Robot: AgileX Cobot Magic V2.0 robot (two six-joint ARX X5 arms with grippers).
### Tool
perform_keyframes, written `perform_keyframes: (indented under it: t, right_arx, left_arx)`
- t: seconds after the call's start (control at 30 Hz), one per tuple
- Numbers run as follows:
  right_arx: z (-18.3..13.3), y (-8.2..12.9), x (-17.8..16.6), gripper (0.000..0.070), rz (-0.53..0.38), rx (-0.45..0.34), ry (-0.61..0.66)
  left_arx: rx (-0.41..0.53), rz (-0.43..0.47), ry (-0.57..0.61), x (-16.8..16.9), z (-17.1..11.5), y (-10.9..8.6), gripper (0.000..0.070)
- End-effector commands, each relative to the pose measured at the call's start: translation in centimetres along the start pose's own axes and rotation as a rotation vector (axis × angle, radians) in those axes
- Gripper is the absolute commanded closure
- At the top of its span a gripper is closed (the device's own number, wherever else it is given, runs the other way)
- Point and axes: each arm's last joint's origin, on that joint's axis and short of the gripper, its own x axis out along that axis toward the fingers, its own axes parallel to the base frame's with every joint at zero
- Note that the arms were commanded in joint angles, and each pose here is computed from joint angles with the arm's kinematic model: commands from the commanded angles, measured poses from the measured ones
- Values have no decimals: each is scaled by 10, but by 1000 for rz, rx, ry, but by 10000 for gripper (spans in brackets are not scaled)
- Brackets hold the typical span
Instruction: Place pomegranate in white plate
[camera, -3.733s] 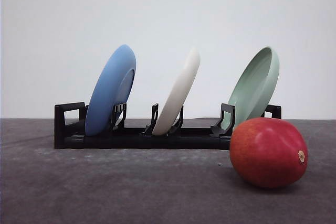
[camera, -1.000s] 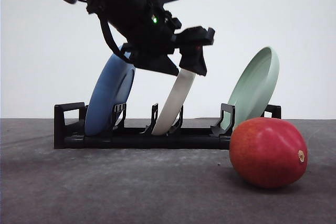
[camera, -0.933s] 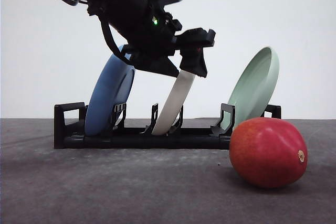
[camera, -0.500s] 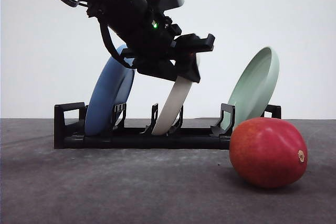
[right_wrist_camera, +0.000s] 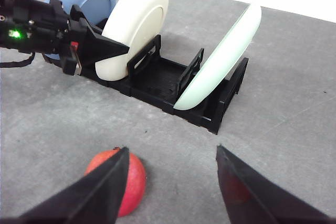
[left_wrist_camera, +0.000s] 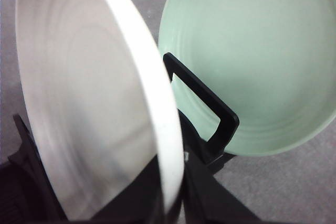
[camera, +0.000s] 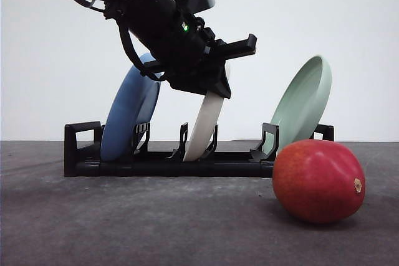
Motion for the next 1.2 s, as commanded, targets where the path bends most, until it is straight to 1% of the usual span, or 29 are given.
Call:
perform_keyframes:
  t: [0.0,0.33,0.7,0.8,1.0,1.17]
  right_arx:
    - [5,1,-2,363,6,-14,-22]
    - [5,1,-2,363,6,-14,-22]
    - [5,1,-2,363,6,-14,-22]
    - [5,1,-2,363,6,-14,-22]
    - [5,1,-2,363,6,-13,-22]
    - [5,1,-2,363,6,-10,-22]
  left_arx:
    - [-58,-6,-16,0,6,-4,690]
    - [-72,-14,-68,-15,21,-4,690]
    - [-83,-34,-168,-47,47,-3,690]
    - [-98,-56,-181,-57,54,-3,690]
    - [-147,-158,-178,-84,65,-6,690]
    - [-142,-190,-190,-116,74,-11,690]
